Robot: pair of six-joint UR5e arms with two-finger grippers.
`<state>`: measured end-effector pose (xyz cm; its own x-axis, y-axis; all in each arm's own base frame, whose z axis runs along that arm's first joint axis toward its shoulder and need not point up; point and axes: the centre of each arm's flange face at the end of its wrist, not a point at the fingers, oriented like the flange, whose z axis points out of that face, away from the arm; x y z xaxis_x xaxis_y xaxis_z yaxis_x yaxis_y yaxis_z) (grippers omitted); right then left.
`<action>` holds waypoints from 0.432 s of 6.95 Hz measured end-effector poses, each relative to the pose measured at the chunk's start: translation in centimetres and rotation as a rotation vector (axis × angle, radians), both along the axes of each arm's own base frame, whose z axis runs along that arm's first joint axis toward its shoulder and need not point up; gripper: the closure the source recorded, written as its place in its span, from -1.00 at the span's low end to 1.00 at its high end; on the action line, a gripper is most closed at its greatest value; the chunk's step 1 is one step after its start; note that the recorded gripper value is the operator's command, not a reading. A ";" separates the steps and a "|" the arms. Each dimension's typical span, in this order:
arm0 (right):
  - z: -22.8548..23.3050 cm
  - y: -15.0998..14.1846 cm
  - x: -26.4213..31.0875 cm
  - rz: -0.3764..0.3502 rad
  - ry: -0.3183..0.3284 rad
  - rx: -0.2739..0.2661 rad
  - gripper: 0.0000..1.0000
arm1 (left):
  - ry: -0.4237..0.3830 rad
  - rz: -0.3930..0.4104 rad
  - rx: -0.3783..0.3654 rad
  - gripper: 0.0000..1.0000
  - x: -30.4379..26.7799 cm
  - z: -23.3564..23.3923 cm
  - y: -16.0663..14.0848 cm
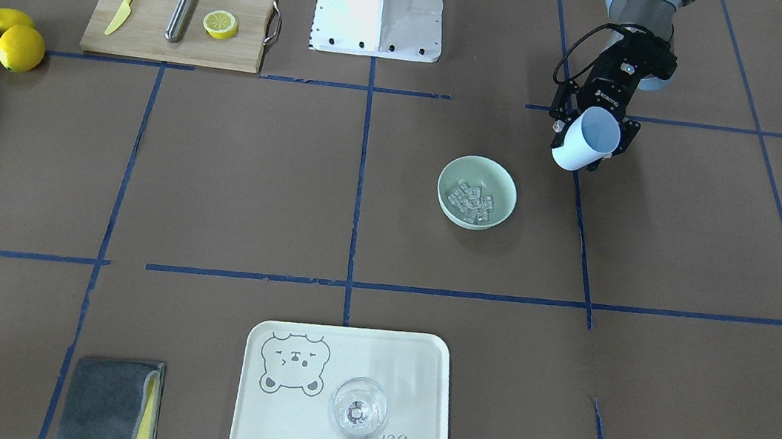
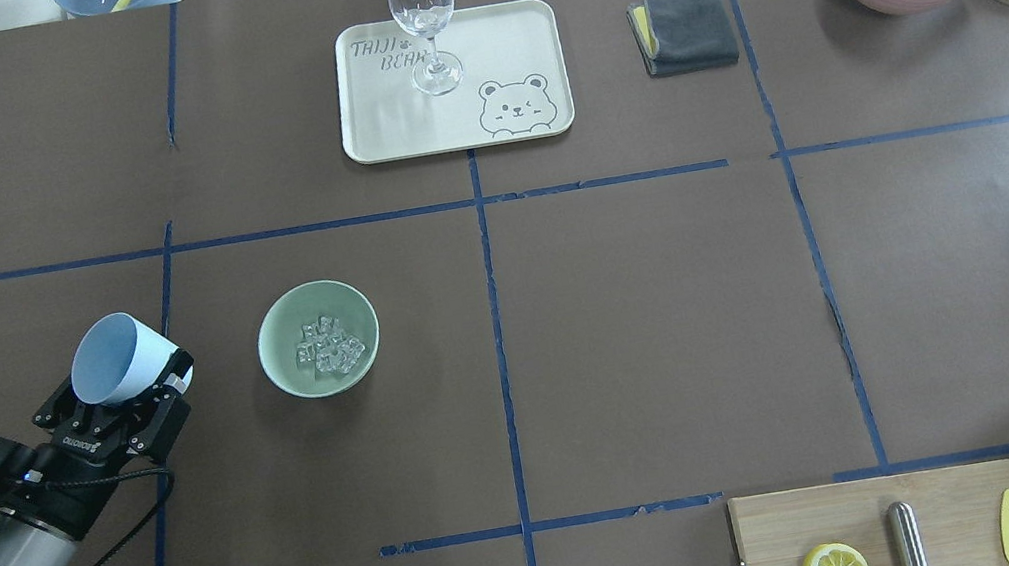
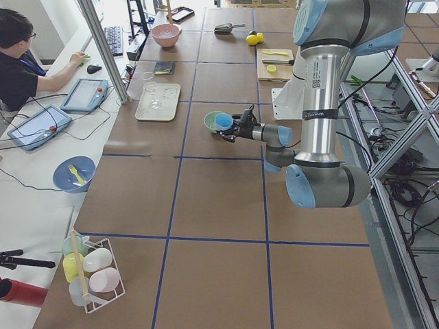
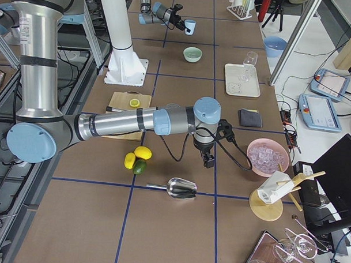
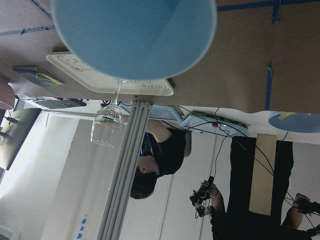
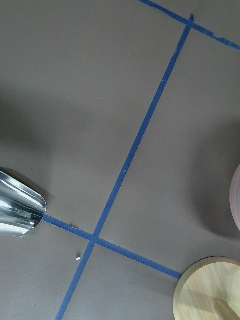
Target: Pour ice into bowl
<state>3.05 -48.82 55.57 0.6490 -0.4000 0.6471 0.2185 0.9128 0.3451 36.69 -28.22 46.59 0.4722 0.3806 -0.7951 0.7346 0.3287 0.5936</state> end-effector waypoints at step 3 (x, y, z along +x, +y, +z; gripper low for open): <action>-0.1 0.0 0.0 0.000 0.000 0.002 -1.00 | -0.118 -0.002 -0.121 1.00 -5.0 5.7 -3.4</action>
